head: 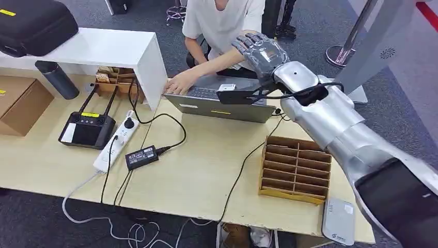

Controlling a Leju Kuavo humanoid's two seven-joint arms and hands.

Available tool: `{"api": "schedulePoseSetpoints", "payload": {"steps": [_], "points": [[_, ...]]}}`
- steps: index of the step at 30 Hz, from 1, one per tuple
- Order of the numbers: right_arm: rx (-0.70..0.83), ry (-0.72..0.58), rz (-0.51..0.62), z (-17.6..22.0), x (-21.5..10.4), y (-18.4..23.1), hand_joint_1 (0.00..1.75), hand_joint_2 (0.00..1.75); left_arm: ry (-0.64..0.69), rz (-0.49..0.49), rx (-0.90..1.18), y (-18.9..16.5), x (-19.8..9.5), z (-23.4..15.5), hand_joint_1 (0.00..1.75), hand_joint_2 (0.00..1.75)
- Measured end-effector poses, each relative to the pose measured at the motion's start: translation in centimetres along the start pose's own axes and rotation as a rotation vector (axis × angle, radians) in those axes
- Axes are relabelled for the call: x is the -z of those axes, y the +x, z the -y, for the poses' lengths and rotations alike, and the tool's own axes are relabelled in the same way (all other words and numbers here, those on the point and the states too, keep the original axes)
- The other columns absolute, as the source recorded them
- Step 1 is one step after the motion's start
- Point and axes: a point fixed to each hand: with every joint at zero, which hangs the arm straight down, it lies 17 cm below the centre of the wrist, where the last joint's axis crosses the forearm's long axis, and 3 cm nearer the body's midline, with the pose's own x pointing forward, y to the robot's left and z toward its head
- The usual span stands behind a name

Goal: Pass the card to the sensor for recognition and then transmit it.

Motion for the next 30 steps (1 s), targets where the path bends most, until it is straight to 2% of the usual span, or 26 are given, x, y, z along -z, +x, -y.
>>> {"api": "schedulePoseSetpoints", "payload": {"steps": [5,13,22,30], "points": [[0.169,-0.046,0.02,-0.1,-2.1,-0.1,0.0,1.75,0.046,0.008,-0.014,-0.2,0.3,-0.3,0.0,1.75],[0.467,-0.117,0.02,-2.7,-9.4,-0.2,0.0,1.75,0.083,0.02,-0.082,-0.3,0.7,-0.3,0.0,1.75],[0.549,-0.147,-0.016,-5.4,-16.4,-0.7,0.0,1.75,0.115,0.022,-0.138,-0.5,1.0,-0.2,0.0,1.75],[0.575,-0.146,-0.043,-7.0,-20.5,-0.5,0.0,1.75,0.127,0.014,-0.164,-0.7,1.1,-0.2,0.0,1.75]]}}
